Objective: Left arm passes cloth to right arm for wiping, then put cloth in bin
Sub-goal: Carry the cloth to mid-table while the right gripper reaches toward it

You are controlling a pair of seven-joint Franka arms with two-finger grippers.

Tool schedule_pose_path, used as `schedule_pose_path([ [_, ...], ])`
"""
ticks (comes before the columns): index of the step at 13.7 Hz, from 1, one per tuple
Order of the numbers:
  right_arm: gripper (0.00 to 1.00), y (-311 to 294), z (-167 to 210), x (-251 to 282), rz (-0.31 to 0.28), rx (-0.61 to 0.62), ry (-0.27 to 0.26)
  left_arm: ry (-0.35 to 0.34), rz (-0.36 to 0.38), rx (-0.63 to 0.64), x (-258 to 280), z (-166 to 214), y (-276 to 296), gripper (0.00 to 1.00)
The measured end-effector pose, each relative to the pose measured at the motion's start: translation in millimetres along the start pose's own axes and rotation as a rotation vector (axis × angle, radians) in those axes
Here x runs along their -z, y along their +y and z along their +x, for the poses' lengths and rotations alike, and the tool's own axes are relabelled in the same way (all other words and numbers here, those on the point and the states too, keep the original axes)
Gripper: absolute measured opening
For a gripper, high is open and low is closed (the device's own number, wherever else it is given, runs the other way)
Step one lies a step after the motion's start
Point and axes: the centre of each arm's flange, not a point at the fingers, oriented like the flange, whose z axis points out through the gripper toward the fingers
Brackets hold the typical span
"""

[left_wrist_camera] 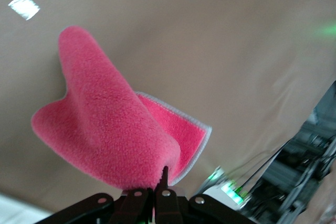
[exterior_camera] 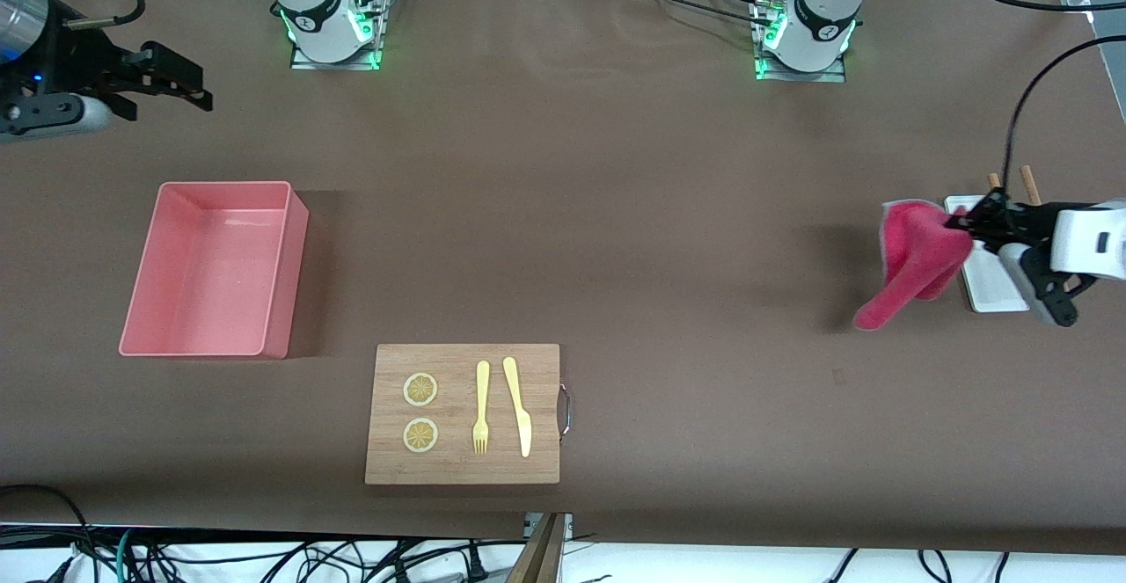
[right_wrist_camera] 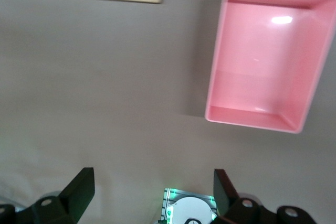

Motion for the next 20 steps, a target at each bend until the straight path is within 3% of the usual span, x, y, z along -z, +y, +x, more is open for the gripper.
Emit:
schedule_pose_path([
  [3,1.0,-22.9,10.3,-14.4,0.115,0.228,-0.02,0.06,-0.145,0.116,-10.7,38.5,46.3,0.03],
  [6,1.0,-33.2,34.6,-54.6,0.275,0.453,-0.03,0.123,-0.208,0.201,-30.2,86.8,82.6,0.03],
  [10,1.0,-48.2,64.1,-122.0,0.441,0.646,0.074,0.172,-0.276,0.263,-63.4,146.9,141.7,0.03],
  [16,1.0,-150.0,83.8,-195.4,0.488,0.778,0.257,0.258,-0.308,0.279,-121.6,226.8,256.6,0.03],
  [20,1.0,-192.4,78.2,-210.3,0.476,0.814,0.3,0.275,-0.372,0.319,-155.4,250.6,292.4,0.03],
])
